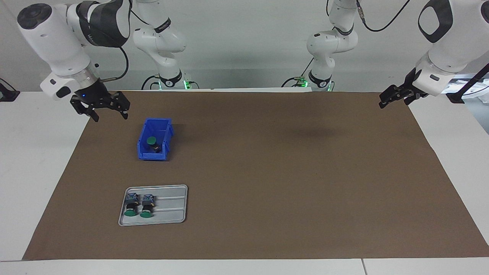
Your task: Place and press button with both arms
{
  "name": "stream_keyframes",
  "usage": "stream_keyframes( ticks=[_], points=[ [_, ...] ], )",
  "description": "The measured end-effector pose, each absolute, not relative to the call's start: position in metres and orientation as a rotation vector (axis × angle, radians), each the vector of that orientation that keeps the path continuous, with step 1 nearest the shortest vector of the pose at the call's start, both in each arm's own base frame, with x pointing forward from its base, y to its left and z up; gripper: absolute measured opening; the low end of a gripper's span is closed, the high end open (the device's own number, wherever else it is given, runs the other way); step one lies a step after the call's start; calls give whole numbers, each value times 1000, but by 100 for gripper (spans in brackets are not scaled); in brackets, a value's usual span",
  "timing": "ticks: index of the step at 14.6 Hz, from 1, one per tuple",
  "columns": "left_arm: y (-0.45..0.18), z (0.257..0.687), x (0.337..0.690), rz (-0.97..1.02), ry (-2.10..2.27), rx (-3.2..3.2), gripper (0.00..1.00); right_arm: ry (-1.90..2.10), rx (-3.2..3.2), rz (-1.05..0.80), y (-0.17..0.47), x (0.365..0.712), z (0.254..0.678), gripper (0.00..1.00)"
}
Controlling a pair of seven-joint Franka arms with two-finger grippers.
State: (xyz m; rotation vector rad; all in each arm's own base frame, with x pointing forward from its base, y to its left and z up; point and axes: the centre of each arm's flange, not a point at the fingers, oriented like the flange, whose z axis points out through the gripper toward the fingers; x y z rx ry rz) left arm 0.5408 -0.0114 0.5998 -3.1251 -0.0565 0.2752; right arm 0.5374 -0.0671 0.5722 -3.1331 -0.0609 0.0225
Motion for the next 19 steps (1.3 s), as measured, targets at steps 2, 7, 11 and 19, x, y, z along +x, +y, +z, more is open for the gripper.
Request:
stream_keyframes(
  ticks=[2, 7, 11, 19],
  points=[
    [-11, 600, 541, 275, -56, -3125, 100, -36, -3140, 9, -77, 536, 580, 100],
    [-11, 600, 541, 275, -57, -3125, 100, -18, -3139, 8, -82, 531, 599, 100],
    [-11, 600, 541, 275, -57, -3125, 100, -26, -3130, 26, -77, 531, 601, 100],
    [-12, 601, 543, 242, -1, -3132, 100, 1, -3125, 60, -86, 527, 599, 100]
  ],
)
